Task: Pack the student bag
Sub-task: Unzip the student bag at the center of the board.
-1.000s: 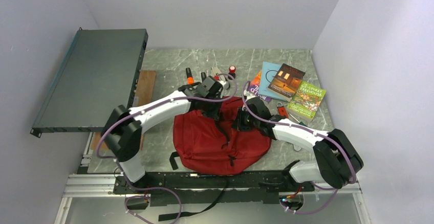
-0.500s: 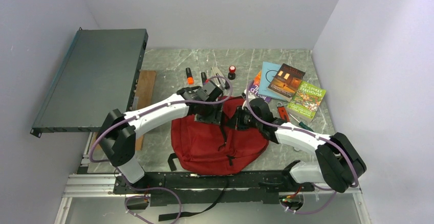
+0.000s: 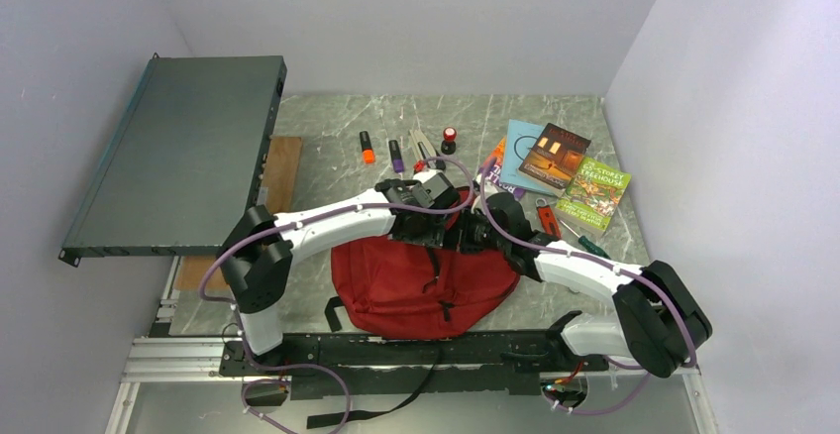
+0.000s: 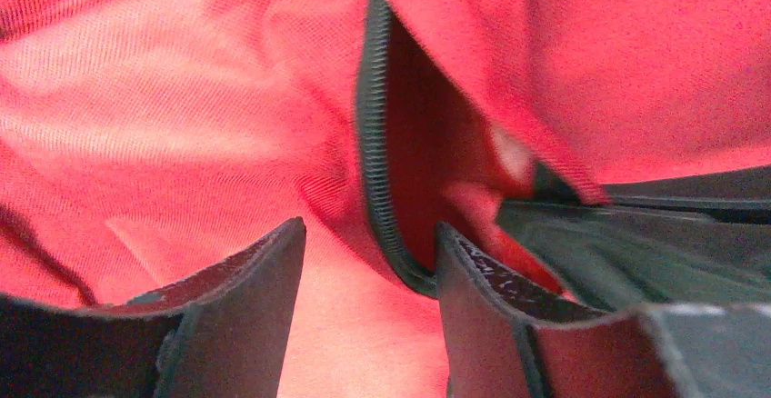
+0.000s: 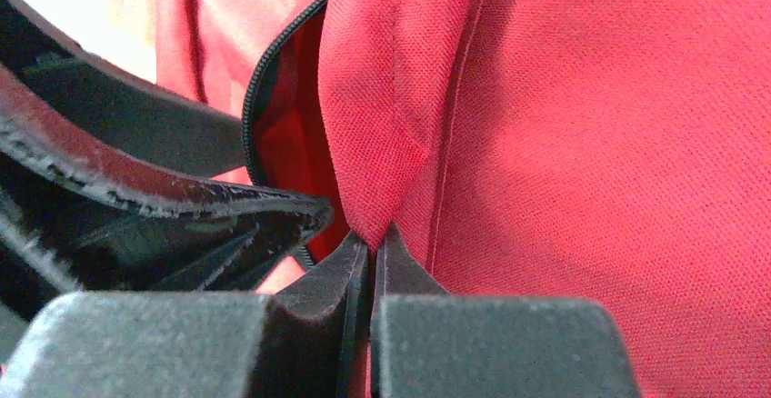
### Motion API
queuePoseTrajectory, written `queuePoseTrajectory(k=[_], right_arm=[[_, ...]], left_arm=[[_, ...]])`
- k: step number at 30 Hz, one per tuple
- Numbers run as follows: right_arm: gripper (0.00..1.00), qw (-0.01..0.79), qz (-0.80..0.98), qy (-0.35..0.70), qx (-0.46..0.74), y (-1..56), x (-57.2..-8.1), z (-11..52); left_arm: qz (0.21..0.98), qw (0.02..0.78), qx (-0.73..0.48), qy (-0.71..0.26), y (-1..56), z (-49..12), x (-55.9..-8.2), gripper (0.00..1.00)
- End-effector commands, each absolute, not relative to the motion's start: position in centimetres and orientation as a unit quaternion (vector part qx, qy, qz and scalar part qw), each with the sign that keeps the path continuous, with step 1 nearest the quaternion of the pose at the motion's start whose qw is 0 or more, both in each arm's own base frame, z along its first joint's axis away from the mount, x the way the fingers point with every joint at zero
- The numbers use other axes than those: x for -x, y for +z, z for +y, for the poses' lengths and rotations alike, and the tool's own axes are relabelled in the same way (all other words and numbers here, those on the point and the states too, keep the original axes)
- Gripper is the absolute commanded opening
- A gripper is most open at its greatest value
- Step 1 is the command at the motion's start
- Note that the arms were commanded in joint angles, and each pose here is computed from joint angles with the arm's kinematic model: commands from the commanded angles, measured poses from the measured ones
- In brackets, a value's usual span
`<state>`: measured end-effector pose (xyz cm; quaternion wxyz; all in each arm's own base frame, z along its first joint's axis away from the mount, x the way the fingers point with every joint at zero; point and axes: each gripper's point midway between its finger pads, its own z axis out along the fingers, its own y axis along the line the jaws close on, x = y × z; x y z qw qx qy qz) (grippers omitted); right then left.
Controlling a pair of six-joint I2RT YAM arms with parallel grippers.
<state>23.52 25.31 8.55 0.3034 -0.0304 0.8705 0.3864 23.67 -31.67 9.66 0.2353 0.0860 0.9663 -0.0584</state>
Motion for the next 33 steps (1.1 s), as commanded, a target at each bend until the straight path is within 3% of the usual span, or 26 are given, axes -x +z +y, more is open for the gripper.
queuePoseTrajectory(k=[1,3,6,12,17,20,23,26,30,33], right_arm=[[0.0,0.337,0.856,0.391,0.012,10.0,-24.7,25.2],[0.0,0.34,0.858,0.385,0.01,10.1,-24.8,25.0],[0.0,0.349,0.862,0.368,0.003,9.9,-25.0,24.3],[0.0,0.35,0.875,0.334,0.015,9.4,-26.1,24.0],[0.03,0.336,0.882,0.329,0.022,9.4,-25.9,24.2],[0.23,0.318,0.879,0.354,0.039,11.0,-25.2,25.1],[0.31,0.303,0.886,0.348,0.045,13.7,-25.2,25.4],[0.47,0.33,0.873,0.355,0.056,18.1,-25.9,25.5],[0.72,0.383,0.861,0.327,0.062,21.7,-30.3,24.6],[0.8,0.394,0.867,0.298,0.069,21.4,-35.1,24.7]], left_arm=[[0.964,0.246,-0.094,-0.02,8.8,-29.3,-23.8,0.53],[0.965,0.239,-0.106,-0.017,8.3,-28.3,-23.9,0.4],[0.96,0.24,-0.141,-0.034,8.9,-28.0,-23.8,0.0],[0.923,0.249,-0.212,-0.203,12.0,-31.9,-21.3,0.0],[0.918,0.233,-0.196,-0.256,12.4,-32.1,-21.1,0.0],[0.922,0.202,-0.179,-0.278,11.3,-31.9,-20.9,0.0],[0.924,0.19,-0.164,-0.287,10.5,-31.1,-21.1,0.0],[0.925,0.198,-0.148,-0.289,10.3,-30.0,-21.6,0.0],[0.918,0.204,-0.148,-0.307,10.7,-30.4,-21.8,0.0],[0.916,0.197,-0.141,-0.32,10.4,-30.9,-21.7,0.0]])
